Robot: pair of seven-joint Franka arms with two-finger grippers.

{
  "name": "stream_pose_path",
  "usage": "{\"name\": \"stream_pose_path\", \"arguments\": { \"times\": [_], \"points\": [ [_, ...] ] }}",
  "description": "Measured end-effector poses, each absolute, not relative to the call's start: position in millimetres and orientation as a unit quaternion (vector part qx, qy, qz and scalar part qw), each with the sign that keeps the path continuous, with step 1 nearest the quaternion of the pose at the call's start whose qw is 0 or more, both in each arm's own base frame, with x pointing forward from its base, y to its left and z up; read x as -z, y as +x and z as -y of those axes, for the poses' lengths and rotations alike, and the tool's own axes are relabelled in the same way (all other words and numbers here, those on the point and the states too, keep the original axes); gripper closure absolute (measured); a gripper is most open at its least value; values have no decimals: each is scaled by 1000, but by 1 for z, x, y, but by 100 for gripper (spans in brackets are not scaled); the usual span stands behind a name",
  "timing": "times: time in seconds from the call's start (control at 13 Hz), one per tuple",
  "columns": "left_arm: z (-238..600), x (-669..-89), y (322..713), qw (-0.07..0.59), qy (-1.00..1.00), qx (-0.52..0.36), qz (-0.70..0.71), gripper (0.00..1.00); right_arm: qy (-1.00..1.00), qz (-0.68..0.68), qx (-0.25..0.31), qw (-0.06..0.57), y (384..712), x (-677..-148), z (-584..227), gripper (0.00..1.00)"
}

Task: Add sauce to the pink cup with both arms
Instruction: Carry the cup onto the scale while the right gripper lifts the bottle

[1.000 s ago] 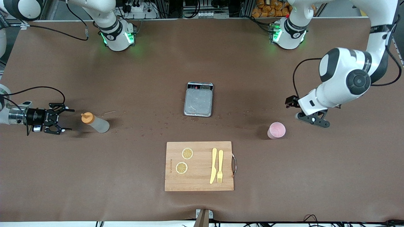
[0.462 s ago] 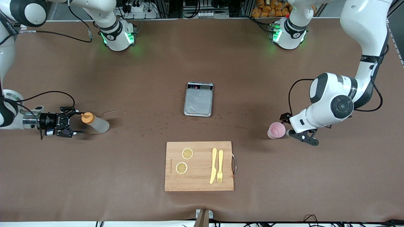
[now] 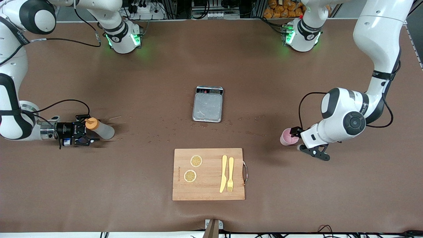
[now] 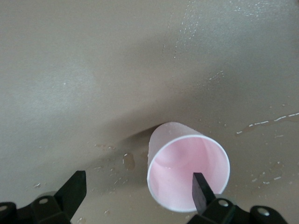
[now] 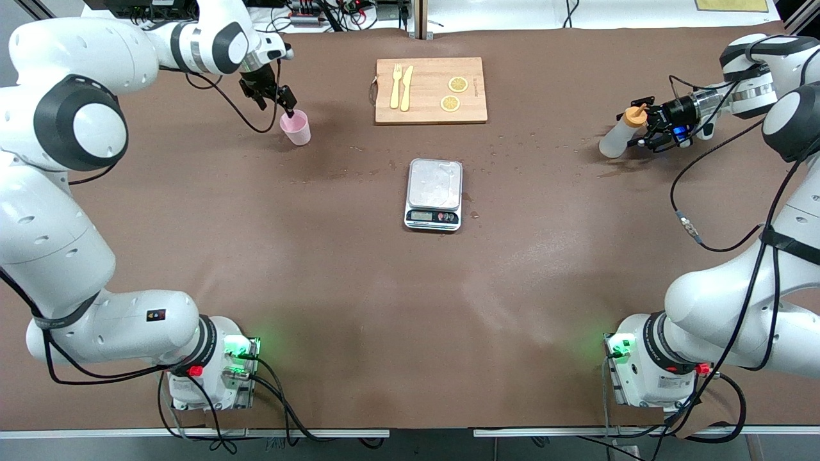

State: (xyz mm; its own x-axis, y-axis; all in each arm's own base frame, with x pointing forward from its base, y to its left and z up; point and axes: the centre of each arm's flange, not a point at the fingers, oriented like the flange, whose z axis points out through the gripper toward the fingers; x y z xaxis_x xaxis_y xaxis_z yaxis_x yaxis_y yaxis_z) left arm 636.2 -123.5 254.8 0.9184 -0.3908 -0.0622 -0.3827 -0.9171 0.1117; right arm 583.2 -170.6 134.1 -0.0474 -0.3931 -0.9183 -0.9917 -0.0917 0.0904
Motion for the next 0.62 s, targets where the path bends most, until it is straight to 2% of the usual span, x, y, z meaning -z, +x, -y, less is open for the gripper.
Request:
{"name": "stream_pose_path", "arguments": {
  "times": [0.08, 0.15, 0.54, 0.62],
  "points": [
    [124, -247, 636, 51, 978, 45, 197, 0, -600, -578, -433, 345, 584, -134, 170, 0],
    [124, -239, 635, 53, 978, 50, 197, 7, -604, -573, -430, 348, 583, -134, 170, 5],
    [129, -229, 634, 54, 977, 54, 201, 66, -612, -561, -429, 356, 579, -121, 171, 12],
    [130, -230, 634, 54, 976, 53, 202, 78, -612, -561, -429, 357, 578, -121, 171, 23]
  ]
}}
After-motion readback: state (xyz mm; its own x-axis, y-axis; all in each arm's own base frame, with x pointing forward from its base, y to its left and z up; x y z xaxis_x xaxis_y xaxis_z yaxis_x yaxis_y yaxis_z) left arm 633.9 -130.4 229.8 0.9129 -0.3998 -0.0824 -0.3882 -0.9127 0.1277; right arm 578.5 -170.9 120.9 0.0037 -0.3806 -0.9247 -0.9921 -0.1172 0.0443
